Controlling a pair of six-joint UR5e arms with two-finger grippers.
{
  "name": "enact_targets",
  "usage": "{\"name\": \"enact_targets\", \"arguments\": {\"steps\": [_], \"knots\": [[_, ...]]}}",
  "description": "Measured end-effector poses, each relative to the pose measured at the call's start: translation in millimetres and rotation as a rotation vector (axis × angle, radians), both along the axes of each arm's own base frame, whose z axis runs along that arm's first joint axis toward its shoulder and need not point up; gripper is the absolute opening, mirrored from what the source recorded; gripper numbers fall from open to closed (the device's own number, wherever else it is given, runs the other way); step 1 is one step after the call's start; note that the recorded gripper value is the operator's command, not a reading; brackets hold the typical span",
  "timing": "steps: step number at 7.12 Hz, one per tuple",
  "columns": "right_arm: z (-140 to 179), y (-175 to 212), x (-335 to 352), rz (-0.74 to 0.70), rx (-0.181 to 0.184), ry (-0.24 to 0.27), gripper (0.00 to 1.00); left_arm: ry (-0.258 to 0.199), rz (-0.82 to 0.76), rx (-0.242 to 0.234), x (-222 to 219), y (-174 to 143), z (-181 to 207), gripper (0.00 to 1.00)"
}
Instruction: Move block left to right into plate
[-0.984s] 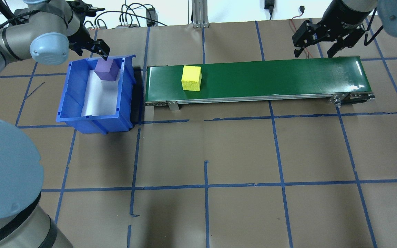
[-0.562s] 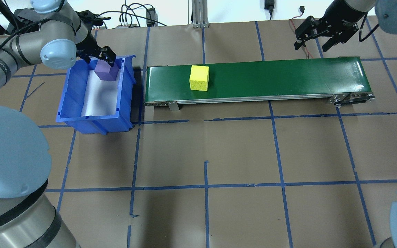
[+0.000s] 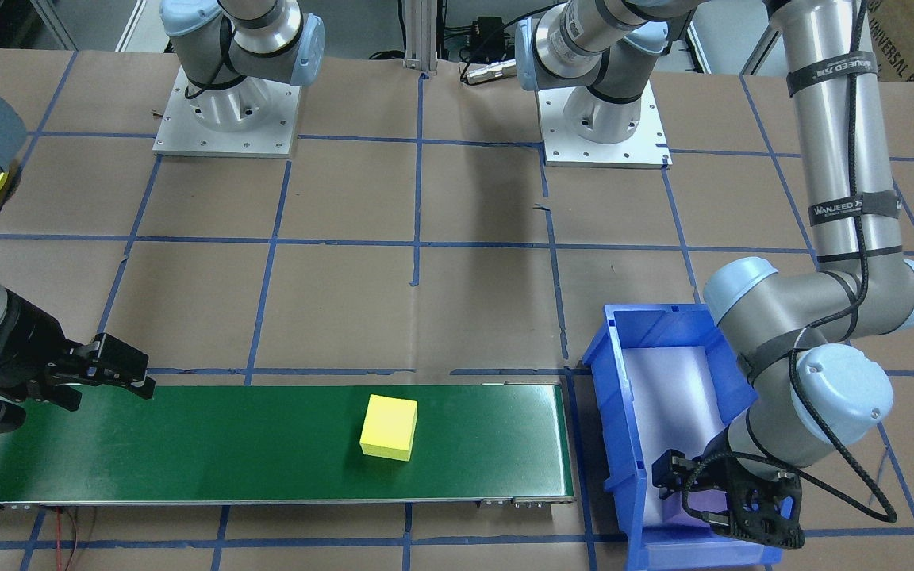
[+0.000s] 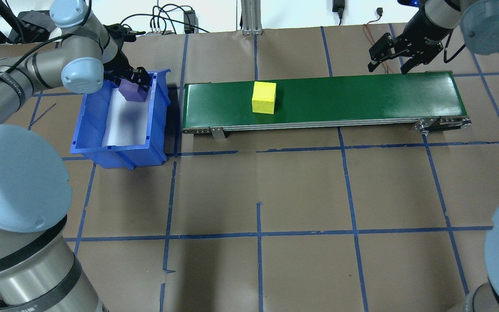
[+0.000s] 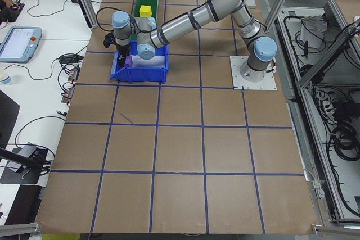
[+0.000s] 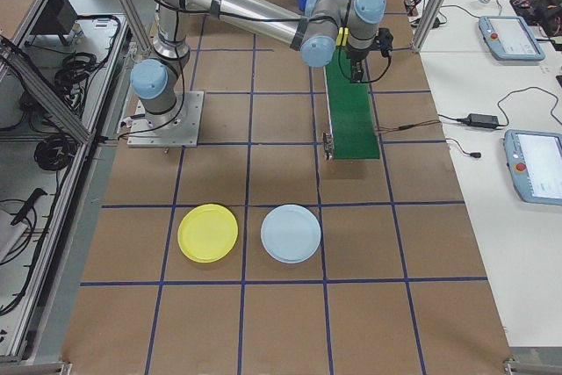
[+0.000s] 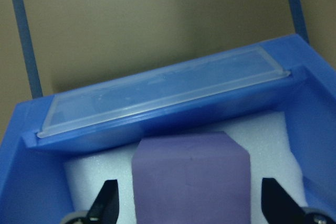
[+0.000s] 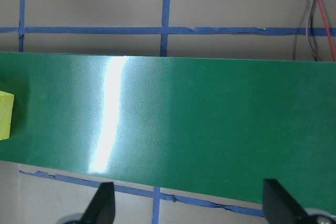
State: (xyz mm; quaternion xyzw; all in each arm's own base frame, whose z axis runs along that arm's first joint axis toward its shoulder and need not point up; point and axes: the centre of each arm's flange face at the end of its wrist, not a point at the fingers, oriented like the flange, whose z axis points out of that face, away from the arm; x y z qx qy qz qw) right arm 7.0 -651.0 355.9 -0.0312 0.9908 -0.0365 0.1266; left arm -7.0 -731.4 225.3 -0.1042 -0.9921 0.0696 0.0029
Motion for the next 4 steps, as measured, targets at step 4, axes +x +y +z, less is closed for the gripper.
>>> {"name": "enact_targets", "arguments": {"steps": [4], "knots": [[-2, -1, 1, 0.000, -0.016, -0.011, 1.00, -0.004, 0.028, -0.047, -1, 1, 27, 0.54]]}}
